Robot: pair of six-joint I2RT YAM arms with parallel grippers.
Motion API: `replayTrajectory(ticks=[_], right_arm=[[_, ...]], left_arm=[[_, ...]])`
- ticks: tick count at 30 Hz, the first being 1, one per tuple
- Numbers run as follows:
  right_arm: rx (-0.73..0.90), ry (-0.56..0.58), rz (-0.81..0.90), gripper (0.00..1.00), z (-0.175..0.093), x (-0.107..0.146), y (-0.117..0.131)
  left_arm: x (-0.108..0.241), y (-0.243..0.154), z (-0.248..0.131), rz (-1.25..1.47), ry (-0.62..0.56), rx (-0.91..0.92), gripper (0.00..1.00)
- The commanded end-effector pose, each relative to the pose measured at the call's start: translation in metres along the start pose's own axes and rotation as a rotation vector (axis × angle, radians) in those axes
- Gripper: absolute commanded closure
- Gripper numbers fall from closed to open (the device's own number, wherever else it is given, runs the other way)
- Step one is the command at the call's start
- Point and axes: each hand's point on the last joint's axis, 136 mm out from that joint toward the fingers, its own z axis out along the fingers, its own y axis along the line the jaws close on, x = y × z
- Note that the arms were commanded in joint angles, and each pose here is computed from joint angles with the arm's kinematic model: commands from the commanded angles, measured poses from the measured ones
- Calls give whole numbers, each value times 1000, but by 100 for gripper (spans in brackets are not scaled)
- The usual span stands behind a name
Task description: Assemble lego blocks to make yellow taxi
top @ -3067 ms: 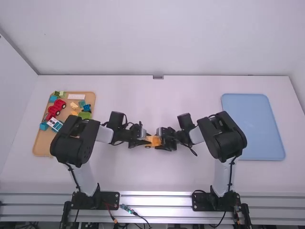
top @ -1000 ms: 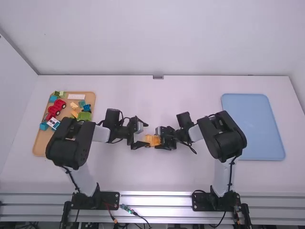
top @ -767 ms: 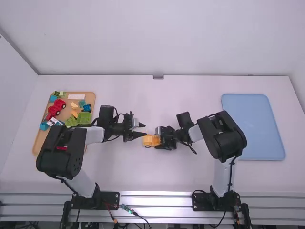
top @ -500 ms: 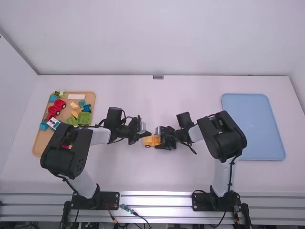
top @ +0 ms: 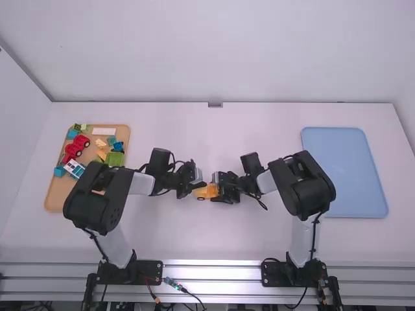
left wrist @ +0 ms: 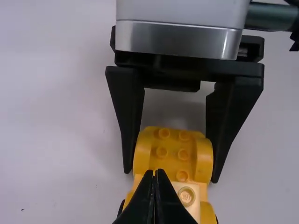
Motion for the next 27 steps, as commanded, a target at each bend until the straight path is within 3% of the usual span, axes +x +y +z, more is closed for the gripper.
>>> replayTrajectory(ticks=[1,12,16,27], right_arm=[[27,240,97,87,4,65,17],[30,240,102,87,4,64,15],[31,239,99,87,4,64,15],[29,239,97,87,4,64,15]], left_arm=[[17,-1,3,-66,47,-3,98],[40,-27,0,-85,136,75,98],[56,-28,-2,-95,205,41,98],[97,-34,6,-210,241,-31,98]])
